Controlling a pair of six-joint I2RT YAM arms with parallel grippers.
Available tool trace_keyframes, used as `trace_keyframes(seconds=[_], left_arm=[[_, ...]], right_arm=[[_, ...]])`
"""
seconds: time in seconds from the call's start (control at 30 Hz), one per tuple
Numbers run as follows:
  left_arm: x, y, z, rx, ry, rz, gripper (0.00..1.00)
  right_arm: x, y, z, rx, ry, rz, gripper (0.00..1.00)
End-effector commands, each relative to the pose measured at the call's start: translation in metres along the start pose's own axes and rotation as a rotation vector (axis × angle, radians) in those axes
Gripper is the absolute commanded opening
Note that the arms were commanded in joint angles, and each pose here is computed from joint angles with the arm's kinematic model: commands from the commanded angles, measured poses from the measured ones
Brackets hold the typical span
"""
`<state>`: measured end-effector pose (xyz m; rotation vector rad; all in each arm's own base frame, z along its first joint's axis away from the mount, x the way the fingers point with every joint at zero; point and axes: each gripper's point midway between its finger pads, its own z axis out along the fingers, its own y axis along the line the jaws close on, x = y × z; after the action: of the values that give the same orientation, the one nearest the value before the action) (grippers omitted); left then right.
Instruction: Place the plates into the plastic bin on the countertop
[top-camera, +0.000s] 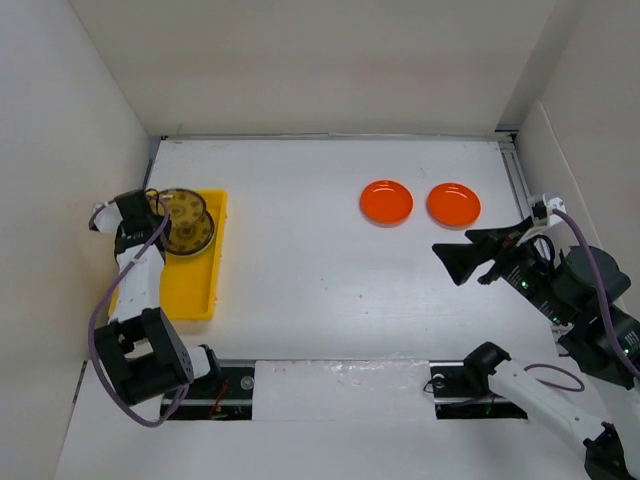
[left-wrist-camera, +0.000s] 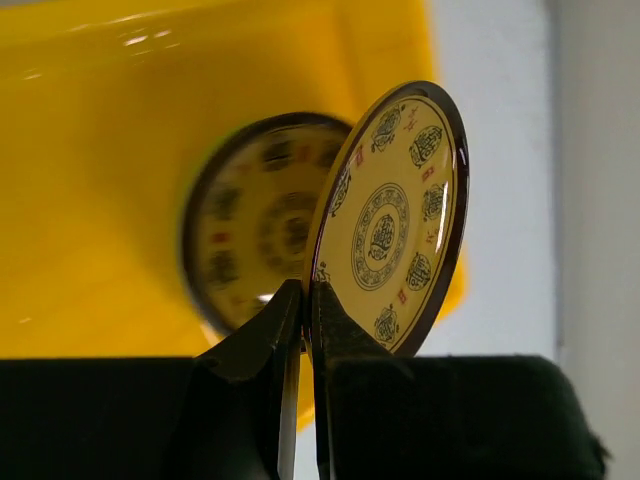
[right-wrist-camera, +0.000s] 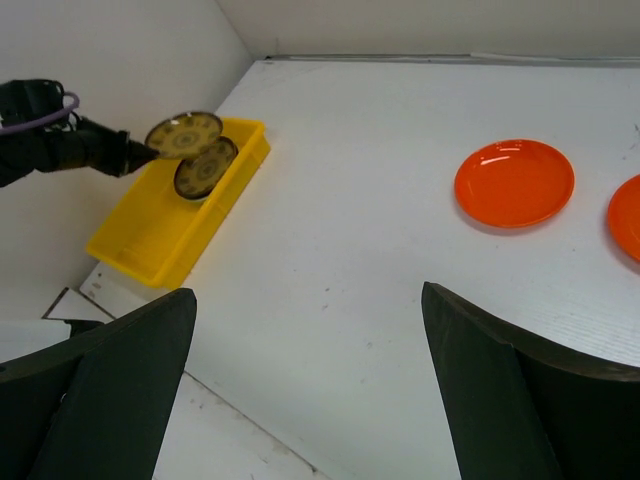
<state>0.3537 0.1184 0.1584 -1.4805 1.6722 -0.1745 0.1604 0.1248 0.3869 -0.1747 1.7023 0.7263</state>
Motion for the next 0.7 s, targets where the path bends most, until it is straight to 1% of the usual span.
trace_keyframes(seconds=[0.0, 0.07, 0.2, 0.3, 0.33, 0.37, 0.4, 0.43, 0.47, 0.5, 0.53, 0.6, 0.63, 0.67], left_arm=[[0.008, 0.024, -0.003, -0.043, 0.033, 0.01, 0.0], [0.002, 0.036, 0.0, -0.065, 0.006, 0.006, 0.0], [0.007, 0.05, 0.01, -0.103, 0.036, 0.007, 0.0], [0.006, 0.044, 0.009, -0.086, 0.042, 0.005, 0.0], [0.004, 0.042, 0.007, -0.078, 0.036, 0.004, 0.07], [0.004, 0.043, 0.004, -0.079, 0.036, 0.004, 0.21], [-0.002, 0.035, -0.001, -0.052, 0.019, 0.0, 0.56], [-0.004, 0.032, -0.005, -0.04, 0.011, 0.007, 0.72], [-0.003, 0.027, -0.009, -0.019, 0.01, 0.013, 0.85], [-0.006, 0.011, -0.019, 0.028, -0.008, 0.032, 0.99], [-0.006, 0.004, -0.022, 0.046, -0.01, 0.049, 0.99], [-0.003, -0.023, -0.035, 0.126, 0.005, 0.096, 0.99], [0.003, -0.043, -0.041, 0.207, 0.012, 0.154, 0.99], [0.045, -0.071, -0.054, 0.307, 0.101, 0.239, 0.99]], right_arm=[[-0.03, 0.017, -0.007, -0.07, -0.091, -0.023, 1.0], [-0.029, 0.018, -0.006, -0.079, -0.09, -0.024, 1.0], [-0.029, 0.024, -0.006, -0.11, -0.088, -0.017, 1.0], [-0.024, 0.023, -0.008, -0.107, -0.079, -0.016, 1.0], [-0.024, 0.023, -0.008, -0.107, -0.079, -0.016, 1.0], [-0.024, 0.02, -0.011, -0.096, -0.082, -0.016, 1.0], [-0.024, 0.02, -0.011, -0.096, -0.082, -0.016, 1.0], [-0.024, 0.02, -0.011, -0.096, -0.082, -0.016, 1.0], [-0.024, 0.02, -0.011, -0.096, -0.082, -0.016, 1.0], [-0.022, 0.018, -0.011, -0.085, -0.077, -0.015, 1.0], [-0.024, 0.018, -0.013, -0.088, -0.085, -0.015, 1.0], [-0.021, 0.018, -0.014, -0.084, -0.077, -0.015, 1.0], [-0.022, 0.015, -0.013, -0.072, -0.082, -0.014, 1.0], [-0.022, 0.015, -0.013, -0.072, -0.082, -0.014, 1.0]])
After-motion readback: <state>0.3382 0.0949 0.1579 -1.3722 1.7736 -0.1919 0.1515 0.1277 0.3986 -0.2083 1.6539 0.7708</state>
